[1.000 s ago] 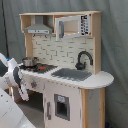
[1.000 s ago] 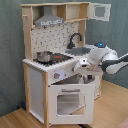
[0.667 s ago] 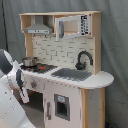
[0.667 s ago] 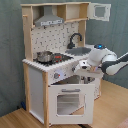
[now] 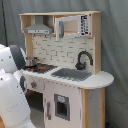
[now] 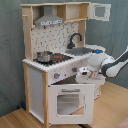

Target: Play with the kitchen

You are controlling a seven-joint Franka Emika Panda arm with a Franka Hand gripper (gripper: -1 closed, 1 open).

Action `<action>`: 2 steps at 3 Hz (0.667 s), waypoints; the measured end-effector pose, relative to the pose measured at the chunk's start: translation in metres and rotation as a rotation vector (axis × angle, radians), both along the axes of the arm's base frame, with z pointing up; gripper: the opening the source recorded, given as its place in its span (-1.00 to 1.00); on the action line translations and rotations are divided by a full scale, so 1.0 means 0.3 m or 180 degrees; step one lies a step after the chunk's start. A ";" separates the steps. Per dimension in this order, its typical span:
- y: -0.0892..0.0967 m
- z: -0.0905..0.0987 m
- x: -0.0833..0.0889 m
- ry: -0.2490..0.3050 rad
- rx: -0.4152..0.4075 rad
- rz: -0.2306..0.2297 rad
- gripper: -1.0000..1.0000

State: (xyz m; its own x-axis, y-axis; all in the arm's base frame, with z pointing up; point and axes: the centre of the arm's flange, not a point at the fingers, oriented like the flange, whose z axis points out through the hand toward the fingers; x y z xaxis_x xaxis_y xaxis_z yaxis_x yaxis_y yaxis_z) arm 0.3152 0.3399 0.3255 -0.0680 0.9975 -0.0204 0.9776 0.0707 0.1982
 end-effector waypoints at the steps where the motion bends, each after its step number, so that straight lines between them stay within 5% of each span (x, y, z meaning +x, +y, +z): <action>1: 0.056 -0.037 -0.039 0.0130 0.0167 0.0042 -1.00; 2: 0.141 -0.036 -0.112 0.0088 0.0256 0.0058 -1.00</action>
